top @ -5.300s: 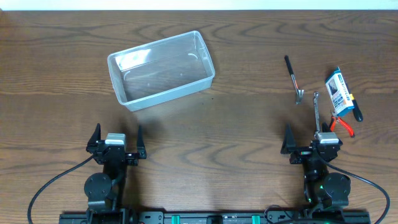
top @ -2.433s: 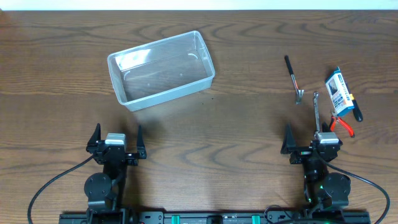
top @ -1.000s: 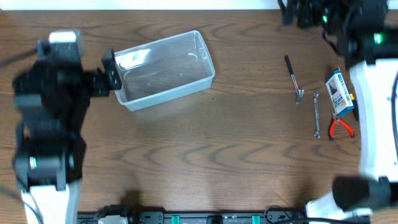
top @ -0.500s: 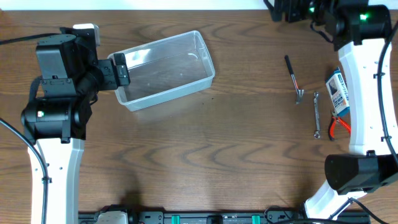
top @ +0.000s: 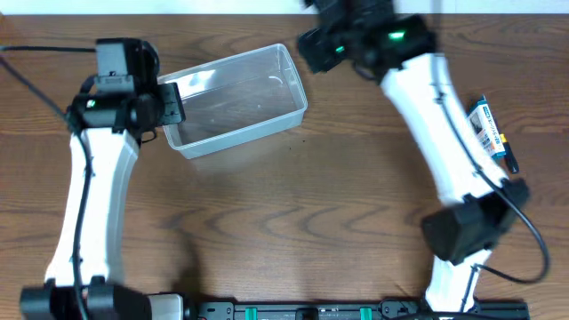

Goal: Pack container
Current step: 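Reach both grippers to opposite rims of the clear container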

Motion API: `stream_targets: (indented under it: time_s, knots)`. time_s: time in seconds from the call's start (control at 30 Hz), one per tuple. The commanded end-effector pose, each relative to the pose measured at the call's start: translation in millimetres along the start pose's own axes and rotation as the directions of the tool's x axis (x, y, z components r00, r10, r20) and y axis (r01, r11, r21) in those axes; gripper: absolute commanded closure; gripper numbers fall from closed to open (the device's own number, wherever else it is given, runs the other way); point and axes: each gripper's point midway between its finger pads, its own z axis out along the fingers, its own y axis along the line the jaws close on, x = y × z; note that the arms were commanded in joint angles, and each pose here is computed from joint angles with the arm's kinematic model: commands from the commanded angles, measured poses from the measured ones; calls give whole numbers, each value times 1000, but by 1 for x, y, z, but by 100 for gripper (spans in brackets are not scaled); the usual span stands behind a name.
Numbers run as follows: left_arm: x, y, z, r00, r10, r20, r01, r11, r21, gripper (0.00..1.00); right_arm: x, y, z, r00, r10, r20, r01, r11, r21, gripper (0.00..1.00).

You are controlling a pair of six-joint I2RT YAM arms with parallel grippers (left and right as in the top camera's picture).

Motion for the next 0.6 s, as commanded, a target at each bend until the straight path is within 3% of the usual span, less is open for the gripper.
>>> stream_targets:
  time_s: [0.0, 0.13, 0.3, 0.57]
  knots:
    - [1, 2, 13, 998, -55, -33, 55, 998, -21, 48, 15, -3, 28, 996, -41, -73, 46, 996, 75, 36]
    - [6, 5, 26, 994, -81, -71, 79, 996, -35, 55, 37, 4, 58, 987, -44, -152, 52, 997, 52, 44]
    - [8, 18, 32, 978, -193, -82, 188, 980, -63, 56, 60, 3, 78, 974, -36, -224, 46, 998, 42, 50]
    - [22, 29, 49, 966, -215, -142, 203, 975, -95, 59, 65, 1, 83, 971, -31, -238, 42, 998, 43, 59]
